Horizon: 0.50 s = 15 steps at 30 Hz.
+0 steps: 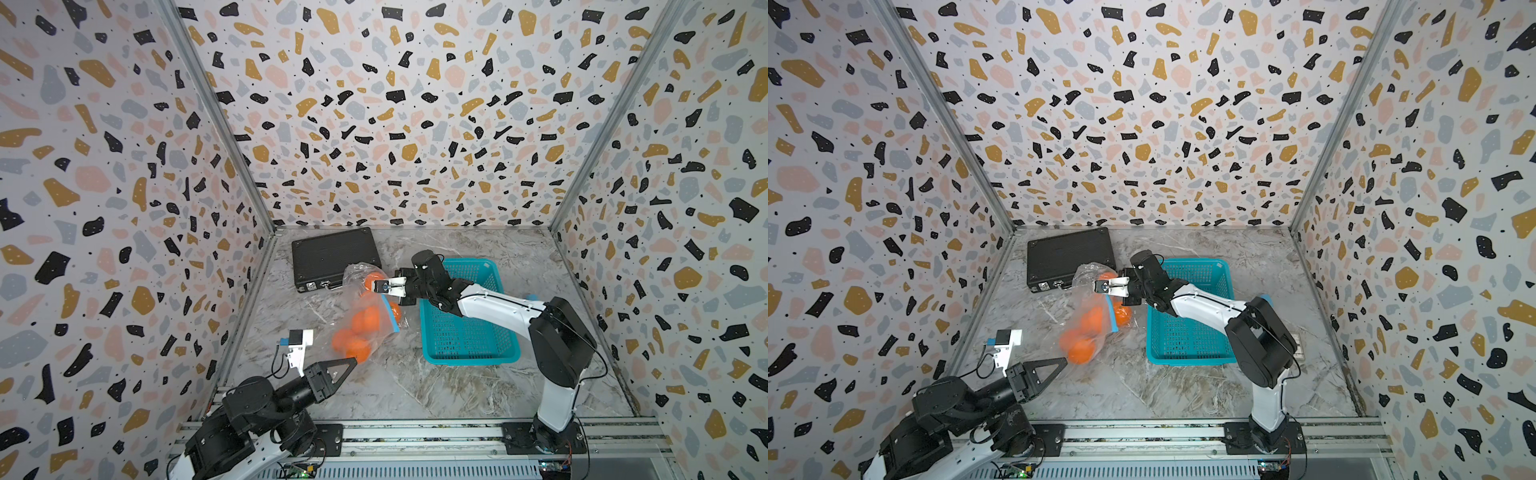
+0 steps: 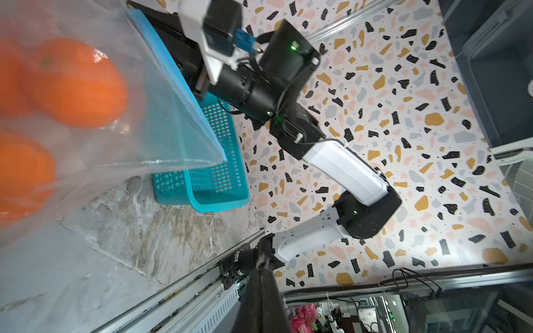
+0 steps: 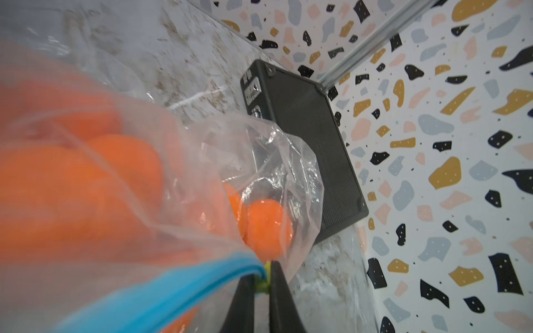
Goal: Open the zip-top bag and take out the orange
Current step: Unzip the zipper on the zipper food storage bag.
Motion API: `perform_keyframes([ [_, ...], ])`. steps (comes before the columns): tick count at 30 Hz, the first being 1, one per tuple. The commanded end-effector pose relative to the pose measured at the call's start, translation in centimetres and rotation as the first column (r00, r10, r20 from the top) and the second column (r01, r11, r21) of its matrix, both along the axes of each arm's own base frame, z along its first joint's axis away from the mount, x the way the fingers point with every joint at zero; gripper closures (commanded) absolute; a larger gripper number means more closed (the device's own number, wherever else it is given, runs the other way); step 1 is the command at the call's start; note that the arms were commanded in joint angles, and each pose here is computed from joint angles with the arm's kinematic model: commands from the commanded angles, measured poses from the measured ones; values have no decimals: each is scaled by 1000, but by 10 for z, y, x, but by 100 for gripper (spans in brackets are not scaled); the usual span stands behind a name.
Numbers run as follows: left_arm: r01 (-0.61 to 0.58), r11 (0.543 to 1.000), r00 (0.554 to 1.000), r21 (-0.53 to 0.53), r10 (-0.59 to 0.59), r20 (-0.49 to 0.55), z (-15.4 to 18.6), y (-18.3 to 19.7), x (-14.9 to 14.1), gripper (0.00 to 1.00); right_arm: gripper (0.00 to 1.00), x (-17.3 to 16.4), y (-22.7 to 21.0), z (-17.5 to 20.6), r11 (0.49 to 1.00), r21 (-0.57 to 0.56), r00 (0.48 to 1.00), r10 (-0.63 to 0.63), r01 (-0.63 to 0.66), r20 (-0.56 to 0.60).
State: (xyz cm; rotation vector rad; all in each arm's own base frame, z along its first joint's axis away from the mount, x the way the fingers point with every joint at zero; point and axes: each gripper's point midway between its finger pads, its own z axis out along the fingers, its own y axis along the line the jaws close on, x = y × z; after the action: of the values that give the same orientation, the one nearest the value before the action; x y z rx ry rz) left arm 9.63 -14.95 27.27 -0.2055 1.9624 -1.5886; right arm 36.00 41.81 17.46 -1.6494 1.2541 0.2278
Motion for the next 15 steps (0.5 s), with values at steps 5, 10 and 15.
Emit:
perform_keyframes([
  [5, -65, 995, 998, 69, 64, 13, -17, 1, 15, 100, 99, -28, 6, 27, 996, 71, 997, 53, -50, -49],
  [10, -104, 993, 989, -60, 97, -112, -36, -16, 32, 1, 99, -58, 10, 31, 995, 78, 997, 62, -59, -48],
  [15, -54, 992, 968, -115, 24, -251, -76, -67, 53, 1, 99, -71, 8, 32, 994, 111, 998, 20, -13, -62],
])
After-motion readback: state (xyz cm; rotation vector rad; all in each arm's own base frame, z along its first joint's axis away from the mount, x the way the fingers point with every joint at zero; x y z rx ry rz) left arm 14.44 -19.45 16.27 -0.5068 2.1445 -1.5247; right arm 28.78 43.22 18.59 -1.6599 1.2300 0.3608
